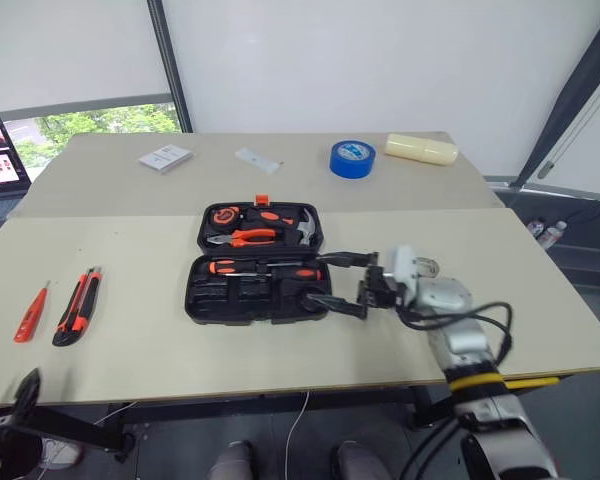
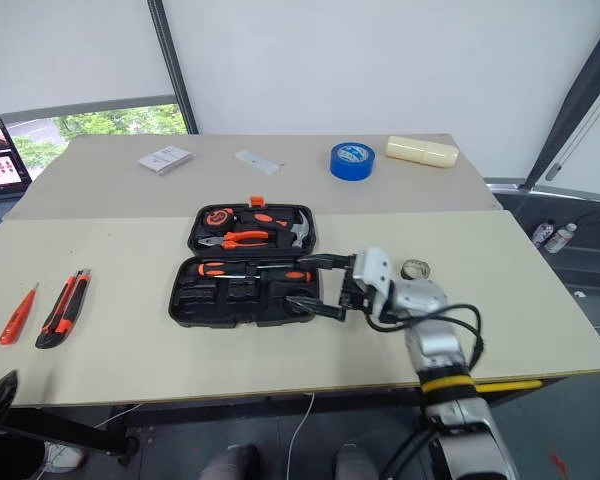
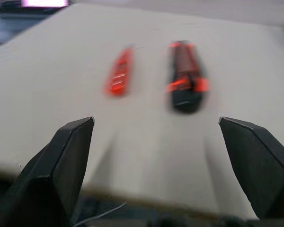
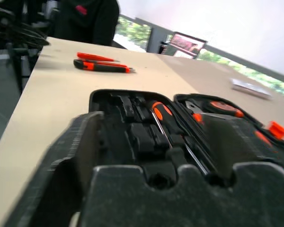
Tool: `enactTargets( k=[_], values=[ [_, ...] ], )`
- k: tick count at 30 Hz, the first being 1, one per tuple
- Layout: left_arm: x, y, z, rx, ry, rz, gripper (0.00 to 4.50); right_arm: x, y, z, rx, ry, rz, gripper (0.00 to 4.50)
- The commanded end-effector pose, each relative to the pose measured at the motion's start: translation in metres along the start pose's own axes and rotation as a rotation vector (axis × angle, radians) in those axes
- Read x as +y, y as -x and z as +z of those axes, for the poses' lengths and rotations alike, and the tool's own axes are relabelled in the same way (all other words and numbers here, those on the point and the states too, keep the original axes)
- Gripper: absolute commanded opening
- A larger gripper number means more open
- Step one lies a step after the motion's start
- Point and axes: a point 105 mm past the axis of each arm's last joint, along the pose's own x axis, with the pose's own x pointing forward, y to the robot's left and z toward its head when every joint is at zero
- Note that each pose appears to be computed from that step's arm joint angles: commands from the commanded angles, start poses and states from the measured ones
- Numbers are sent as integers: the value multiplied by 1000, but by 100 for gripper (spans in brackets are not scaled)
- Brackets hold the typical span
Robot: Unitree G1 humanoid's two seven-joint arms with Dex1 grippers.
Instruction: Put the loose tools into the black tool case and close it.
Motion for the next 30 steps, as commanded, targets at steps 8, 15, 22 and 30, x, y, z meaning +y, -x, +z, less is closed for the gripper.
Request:
enactTargets(
  k=[8,15,22,30],
  values=[
    [2,-35,38,56,22,-30,450,8,12,68,-144,-6,-100,447],
    [-6,-99,55,281,-11,-56,450,-4,-7,98,-97,26,-7,447],
    [-7,-151,46,383,-24,-2,450,-9,-11,97,26,10,69,447],
    [-31,-175,36,450,-29,-96,377,-17,-7,97,80,24,82,450]
  ],
)
